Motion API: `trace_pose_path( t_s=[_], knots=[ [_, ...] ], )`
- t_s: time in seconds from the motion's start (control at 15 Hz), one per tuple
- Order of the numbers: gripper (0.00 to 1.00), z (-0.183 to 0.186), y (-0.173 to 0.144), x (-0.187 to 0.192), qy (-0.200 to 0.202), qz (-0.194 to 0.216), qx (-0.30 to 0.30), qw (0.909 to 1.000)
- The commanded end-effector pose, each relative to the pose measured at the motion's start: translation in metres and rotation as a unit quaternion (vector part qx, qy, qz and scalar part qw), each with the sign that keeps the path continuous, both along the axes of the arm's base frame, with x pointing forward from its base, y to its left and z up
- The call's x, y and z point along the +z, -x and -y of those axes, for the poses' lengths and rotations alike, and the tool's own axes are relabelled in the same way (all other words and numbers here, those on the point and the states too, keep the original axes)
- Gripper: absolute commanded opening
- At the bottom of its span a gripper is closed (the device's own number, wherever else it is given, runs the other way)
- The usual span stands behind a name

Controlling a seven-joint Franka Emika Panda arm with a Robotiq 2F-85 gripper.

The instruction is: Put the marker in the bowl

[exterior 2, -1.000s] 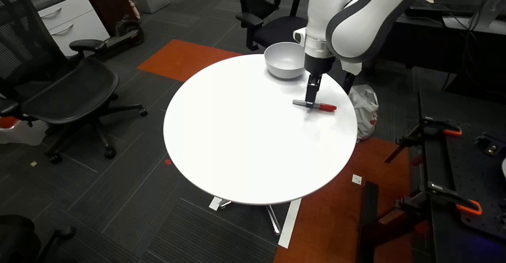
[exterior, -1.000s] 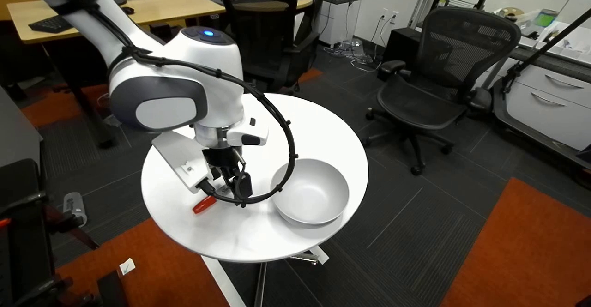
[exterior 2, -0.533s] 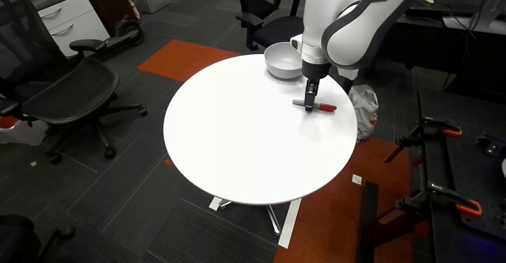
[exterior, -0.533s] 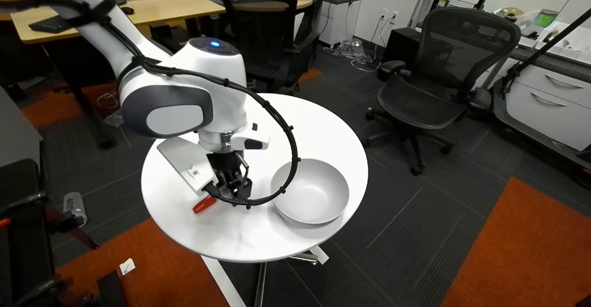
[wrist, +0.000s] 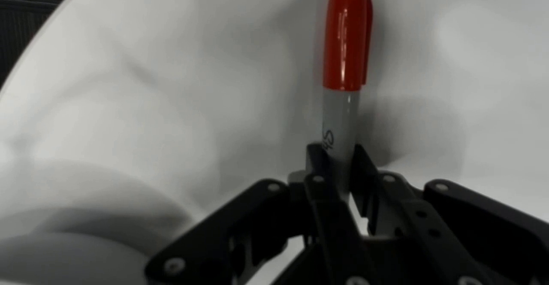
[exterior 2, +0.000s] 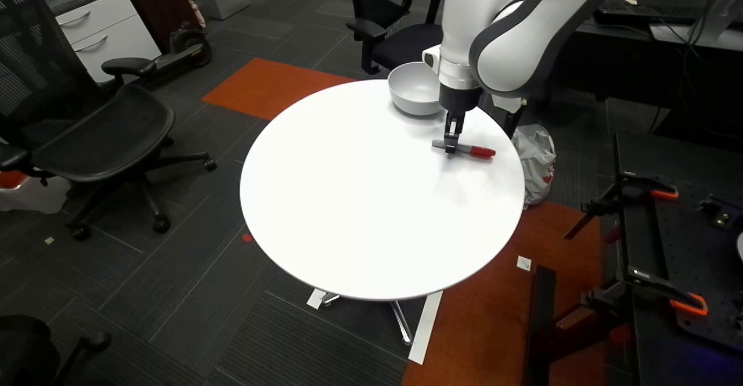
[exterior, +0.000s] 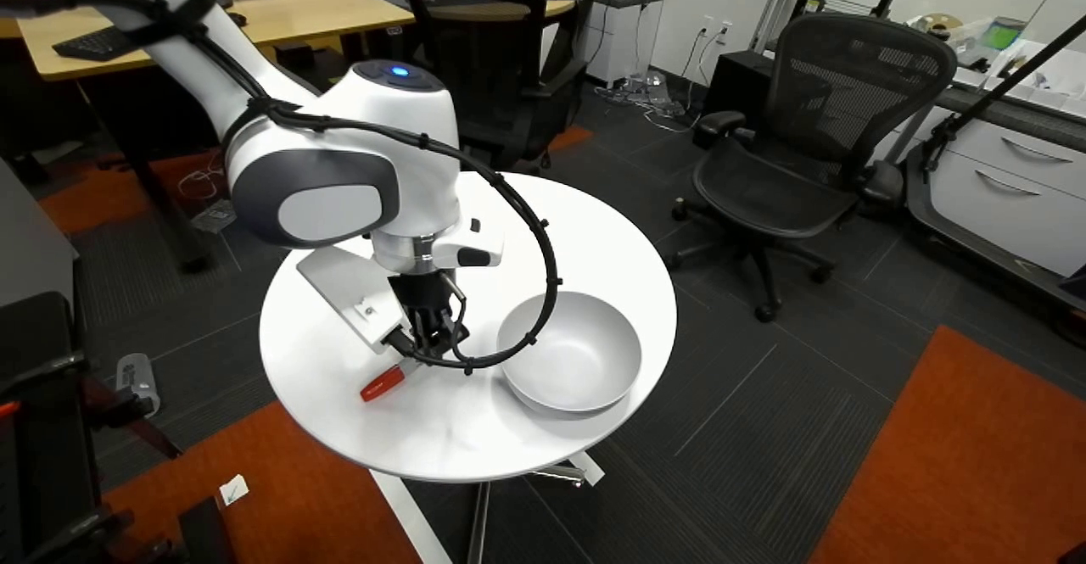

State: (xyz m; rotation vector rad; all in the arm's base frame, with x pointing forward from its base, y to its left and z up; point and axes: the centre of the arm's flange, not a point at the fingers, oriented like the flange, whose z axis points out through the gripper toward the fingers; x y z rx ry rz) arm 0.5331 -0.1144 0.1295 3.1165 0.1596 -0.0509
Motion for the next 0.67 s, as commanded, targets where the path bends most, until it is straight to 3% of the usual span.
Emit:
trace_pose_path(
  t_s=[0.0,0.2,0.6],
  knots=[
    [0.04,-0.014,0.0,0.008,0.002,-0.002,0.012,0.9999],
    [0.04,-0.031,0.0,0.023,0.012,0.008,0.027,0.9995],
    [0.04,-0.035,-0.007,0.1,0.003,0.085,0.033,0.9958]
  ],
)
